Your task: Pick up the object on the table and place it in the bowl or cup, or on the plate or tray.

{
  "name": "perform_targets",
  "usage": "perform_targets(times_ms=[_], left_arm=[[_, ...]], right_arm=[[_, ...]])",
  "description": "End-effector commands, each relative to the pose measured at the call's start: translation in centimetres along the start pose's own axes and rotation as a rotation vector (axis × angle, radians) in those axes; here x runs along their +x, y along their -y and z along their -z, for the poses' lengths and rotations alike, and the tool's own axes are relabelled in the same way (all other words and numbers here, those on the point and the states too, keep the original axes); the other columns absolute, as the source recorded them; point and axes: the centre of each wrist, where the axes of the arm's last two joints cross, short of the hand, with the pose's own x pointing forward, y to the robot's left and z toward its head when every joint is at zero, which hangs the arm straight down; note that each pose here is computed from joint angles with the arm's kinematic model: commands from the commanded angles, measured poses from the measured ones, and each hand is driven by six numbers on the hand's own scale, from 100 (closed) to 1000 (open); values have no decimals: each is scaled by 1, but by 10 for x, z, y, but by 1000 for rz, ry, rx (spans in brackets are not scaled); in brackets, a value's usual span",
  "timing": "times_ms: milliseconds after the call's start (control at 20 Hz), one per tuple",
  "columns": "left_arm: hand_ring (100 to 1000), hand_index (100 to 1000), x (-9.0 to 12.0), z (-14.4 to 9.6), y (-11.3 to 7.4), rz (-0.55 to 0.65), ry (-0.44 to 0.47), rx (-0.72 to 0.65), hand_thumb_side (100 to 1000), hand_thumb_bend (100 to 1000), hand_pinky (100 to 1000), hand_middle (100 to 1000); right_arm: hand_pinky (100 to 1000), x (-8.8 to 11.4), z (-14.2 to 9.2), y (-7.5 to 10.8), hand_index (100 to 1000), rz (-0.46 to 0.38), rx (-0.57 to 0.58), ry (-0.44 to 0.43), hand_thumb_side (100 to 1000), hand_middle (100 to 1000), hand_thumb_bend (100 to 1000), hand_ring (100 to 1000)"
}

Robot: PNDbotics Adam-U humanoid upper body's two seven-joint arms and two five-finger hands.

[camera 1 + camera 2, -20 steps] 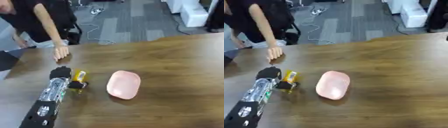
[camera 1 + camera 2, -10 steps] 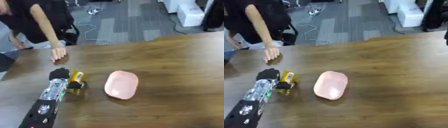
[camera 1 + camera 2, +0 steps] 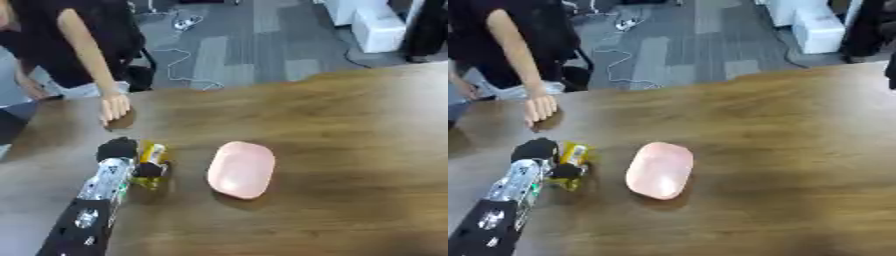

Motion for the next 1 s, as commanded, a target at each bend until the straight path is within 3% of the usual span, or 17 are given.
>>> perform_targets(times_ms=[50,100,200,250,300,350,400,450,500,550,650,750,1000], left_arm=[[517,643,-4,2,-7,-31,2,16,817,409,360,573],[521,646,-4,3,-6,-38,5,9,814,368,367,576],[525,651,-4,4,-3,-52,7,-8,750,184,372,579],[526,650,-4,4,-2,-62,5,-24,650,100,375,579],[526,651,-4,5,-1,-69,3,-37,668,100,374,580],[522,615,-4,6,2,-77,0,-60,495,100,375,560],[508,578,-4,6,3,-84,-4,-79,417,100,356,531],[431,497,-3,6,5,-90,-9,-102,193,100,283,442],[414,481,-3,6,5,-93,-12,-116,172,100,265,422],[238,274,-1,6,6,-96,-9,-131,100,100,100,228],[118,170,2,4,2,-105,12,-110,100,109,100,100],[100,156,3,2,-3,-125,41,-48,100,160,100,100],[100,160,3,-3,-16,-172,77,123,100,145,100,100]], right_arm=[[100,2,5,6,678,-13,-8,24,1000,269,136,185],[100,2,5,6,677,-13,-10,24,1000,270,134,186],[100,2,5,6,676,-12,-13,24,1000,272,130,188],[100,2,5,6,675,-12,-15,25,1000,273,129,188],[100,2,5,6,675,-12,-17,25,1000,273,129,188],[100,2,5,7,674,-11,-19,26,1000,274,126,189],[100,2,5,7,673,-11,-21,26,1000,275,125,190],[100,2,6,7,673,-11,-23,27,1000,276,123,190],[100,2,6,7,673,-11,-25,27,1000,276,123,190],[100,2,6,7,672,-10,-27,28,1000,277,121,191],[100,2,6,7,671,-10,-30,28,1000,276,121,191],[100,2,6,7,671,-10,-31,28,1000,275,121,190],[100,2,5,7,671,-10,-29,28,1000,272,126,188]])
